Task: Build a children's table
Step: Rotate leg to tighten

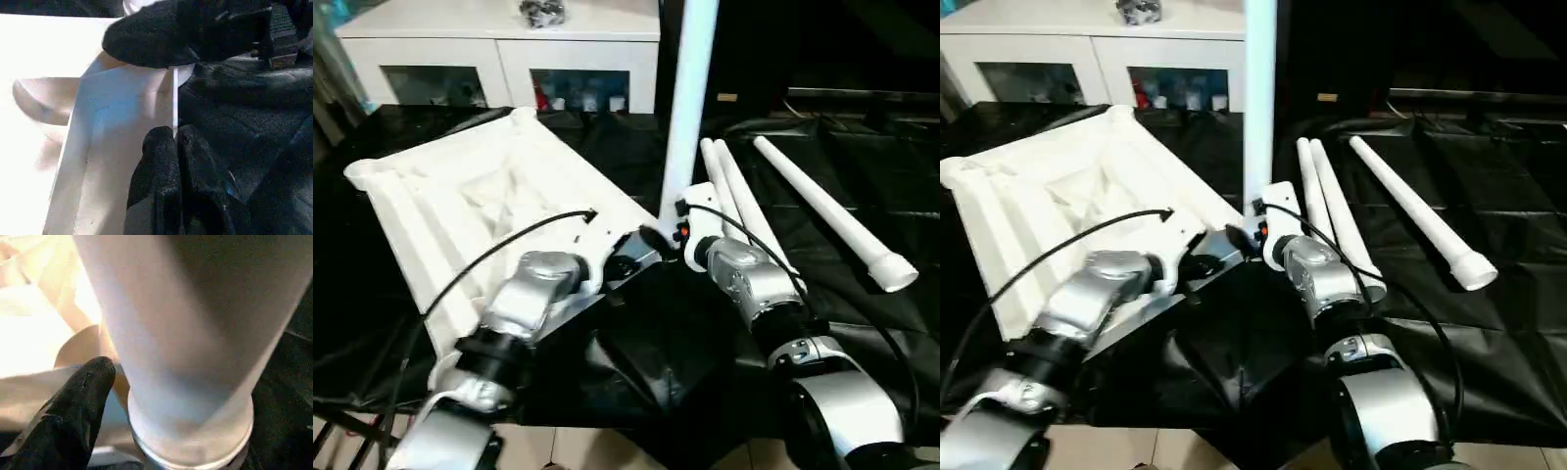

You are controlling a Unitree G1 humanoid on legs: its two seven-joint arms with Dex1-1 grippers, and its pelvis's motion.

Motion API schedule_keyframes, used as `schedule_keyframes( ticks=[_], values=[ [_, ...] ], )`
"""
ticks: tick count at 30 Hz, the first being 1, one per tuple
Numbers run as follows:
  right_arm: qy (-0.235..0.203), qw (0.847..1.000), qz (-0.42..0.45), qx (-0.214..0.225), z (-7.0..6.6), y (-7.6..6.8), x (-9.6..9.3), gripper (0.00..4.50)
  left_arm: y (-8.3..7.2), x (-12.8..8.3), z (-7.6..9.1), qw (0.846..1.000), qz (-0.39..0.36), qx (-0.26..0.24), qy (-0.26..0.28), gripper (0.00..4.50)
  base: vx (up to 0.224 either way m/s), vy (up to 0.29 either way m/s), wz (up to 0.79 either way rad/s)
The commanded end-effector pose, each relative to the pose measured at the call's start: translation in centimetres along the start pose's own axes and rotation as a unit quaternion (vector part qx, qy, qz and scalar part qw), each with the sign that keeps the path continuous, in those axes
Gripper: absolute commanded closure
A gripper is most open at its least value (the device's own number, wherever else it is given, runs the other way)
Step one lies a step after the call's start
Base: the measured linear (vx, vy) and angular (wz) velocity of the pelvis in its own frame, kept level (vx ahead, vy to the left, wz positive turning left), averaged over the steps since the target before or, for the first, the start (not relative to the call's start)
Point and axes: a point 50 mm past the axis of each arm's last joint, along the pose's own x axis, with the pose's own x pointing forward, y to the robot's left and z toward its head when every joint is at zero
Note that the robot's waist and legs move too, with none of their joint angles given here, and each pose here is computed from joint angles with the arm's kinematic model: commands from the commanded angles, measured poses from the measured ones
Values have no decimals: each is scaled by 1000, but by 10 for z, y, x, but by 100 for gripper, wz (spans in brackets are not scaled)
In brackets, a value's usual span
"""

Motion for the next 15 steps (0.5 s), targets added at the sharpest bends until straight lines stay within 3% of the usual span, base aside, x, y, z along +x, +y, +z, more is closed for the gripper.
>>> schedule_keyframes(
  ticks=[1,4,8,15],
  values=[
    [21,994,108,-25,-7,23,3,52,-16,2,8,997,-70,29,-25,450,0,0,0],
    [26,988,145,-46,-8,18,-5,52,-14,-3,3,995,-89,37,-12,450,0,0,0],
    [41,974,207,-84,-10,1,-27,52,-13,-17,-5,988,-143,55,3,450,0,0,0],
    [49,958,260,-105,-9,-5,-45,52,-15,-29,-9,979,-191,68,12,450,0,0,0]
  ],
)
